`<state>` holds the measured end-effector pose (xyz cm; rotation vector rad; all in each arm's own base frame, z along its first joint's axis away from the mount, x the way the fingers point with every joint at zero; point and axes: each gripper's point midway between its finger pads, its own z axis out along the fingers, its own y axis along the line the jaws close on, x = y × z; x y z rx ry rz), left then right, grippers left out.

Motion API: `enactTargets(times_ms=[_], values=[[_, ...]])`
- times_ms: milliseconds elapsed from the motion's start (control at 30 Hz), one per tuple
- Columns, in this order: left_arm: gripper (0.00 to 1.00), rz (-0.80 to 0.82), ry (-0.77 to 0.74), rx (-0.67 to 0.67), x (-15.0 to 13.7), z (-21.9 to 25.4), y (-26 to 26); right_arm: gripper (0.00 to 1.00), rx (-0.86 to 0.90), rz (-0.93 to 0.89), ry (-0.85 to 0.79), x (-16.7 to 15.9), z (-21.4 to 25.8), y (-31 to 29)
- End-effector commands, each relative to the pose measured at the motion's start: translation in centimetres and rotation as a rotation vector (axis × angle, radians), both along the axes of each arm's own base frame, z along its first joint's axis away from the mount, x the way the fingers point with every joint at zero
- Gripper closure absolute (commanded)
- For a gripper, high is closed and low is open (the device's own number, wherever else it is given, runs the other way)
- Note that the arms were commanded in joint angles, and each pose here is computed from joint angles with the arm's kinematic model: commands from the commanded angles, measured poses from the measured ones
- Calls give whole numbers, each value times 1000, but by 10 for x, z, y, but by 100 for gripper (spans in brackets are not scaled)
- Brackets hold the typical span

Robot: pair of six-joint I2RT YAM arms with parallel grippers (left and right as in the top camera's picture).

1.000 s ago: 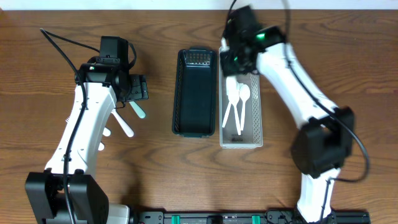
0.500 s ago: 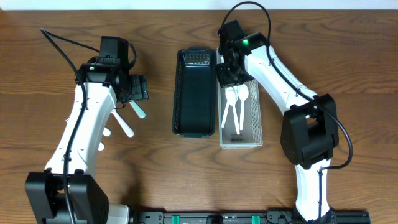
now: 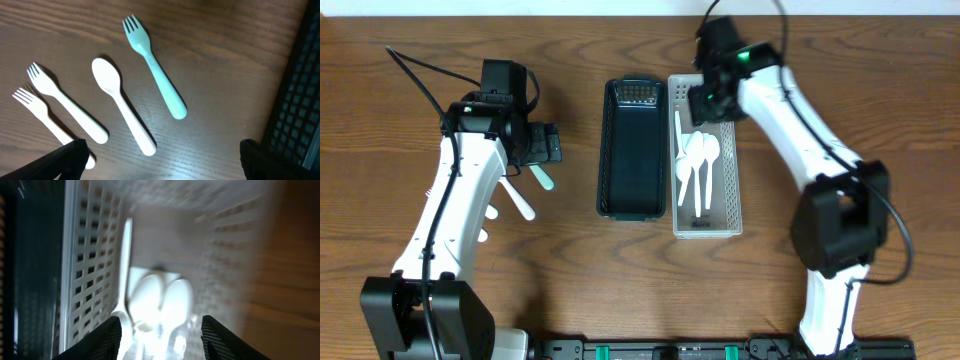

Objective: Pack container

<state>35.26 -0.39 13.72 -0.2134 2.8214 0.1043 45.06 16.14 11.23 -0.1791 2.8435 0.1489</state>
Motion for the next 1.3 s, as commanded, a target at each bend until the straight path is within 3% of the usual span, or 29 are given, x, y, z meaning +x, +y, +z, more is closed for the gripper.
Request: enactTargets(times_ms=[0,133,267,367,533,933,1267], values=[[2,28,-42,59,3,24,13,44,17,-27,-171,8,74,-33],[2,177,-132,119,-1,71,38,38,23,-82,-272,7,120,-71],[2,348,-188,-10,0,86,54,34,24,-170,-330,1,149,-112],[2,418,-129,-99,0,64,63,34,15,-232,-335,-4,157,-141],[2,579,23,-126,-7,11,80,34,-3,-302,-289,-13,150,-173],[2,616,279,-230,4,-88,60,34,-7,-318,-282,-15,149,-180],[2,609,381,-217,-2,-127,59,34,-8,-321,-278,-16,148,-181]])
